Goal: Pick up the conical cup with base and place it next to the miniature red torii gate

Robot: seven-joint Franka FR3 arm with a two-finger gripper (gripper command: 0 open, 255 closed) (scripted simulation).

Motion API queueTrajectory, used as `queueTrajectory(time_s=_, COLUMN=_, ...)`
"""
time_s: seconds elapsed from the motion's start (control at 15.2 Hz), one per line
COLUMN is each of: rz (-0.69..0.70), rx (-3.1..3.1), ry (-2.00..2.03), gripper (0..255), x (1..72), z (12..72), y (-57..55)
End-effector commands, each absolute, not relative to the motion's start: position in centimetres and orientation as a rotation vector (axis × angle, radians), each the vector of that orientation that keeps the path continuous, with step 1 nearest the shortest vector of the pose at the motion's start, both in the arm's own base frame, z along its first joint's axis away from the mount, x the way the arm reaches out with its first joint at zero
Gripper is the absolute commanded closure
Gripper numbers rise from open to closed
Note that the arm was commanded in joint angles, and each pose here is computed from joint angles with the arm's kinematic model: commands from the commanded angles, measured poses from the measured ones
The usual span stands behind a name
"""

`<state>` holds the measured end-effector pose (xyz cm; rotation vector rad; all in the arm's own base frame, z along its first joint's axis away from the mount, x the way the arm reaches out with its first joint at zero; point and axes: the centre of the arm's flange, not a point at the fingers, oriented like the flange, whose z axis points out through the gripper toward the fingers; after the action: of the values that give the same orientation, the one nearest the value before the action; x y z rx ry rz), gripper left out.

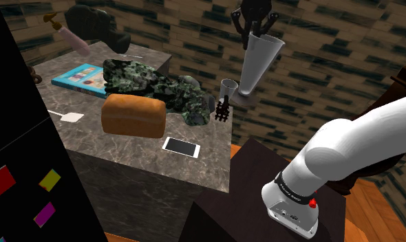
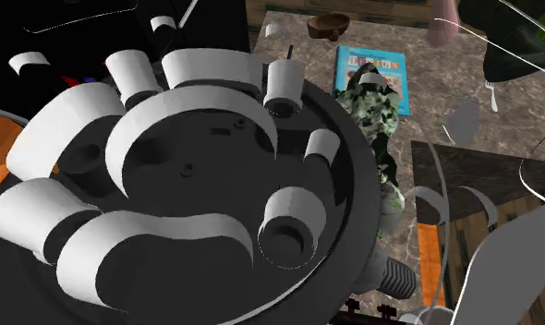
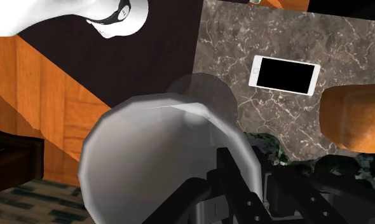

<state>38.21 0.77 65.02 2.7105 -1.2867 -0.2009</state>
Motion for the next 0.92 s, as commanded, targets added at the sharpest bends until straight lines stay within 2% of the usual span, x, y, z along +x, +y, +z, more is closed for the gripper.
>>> queueTrajectory(time_s=0.0, rz=-0.199, rx=2.711, ry=-1.286, gripper=255, x=39.6, z=65.3, y=-1.7)
queueTrajectory(time_s=0.2, rz=-0.199, rx=2.711, ry=-1.286, gripper=255, x=41.8, z=65.4, y=-5.5)
queueTrajectory(time_s=0.86, rz=-0.199, rx=2.711, ry=-1.286, gripper=255, x=41.8, z=60.1, y=-5.5)
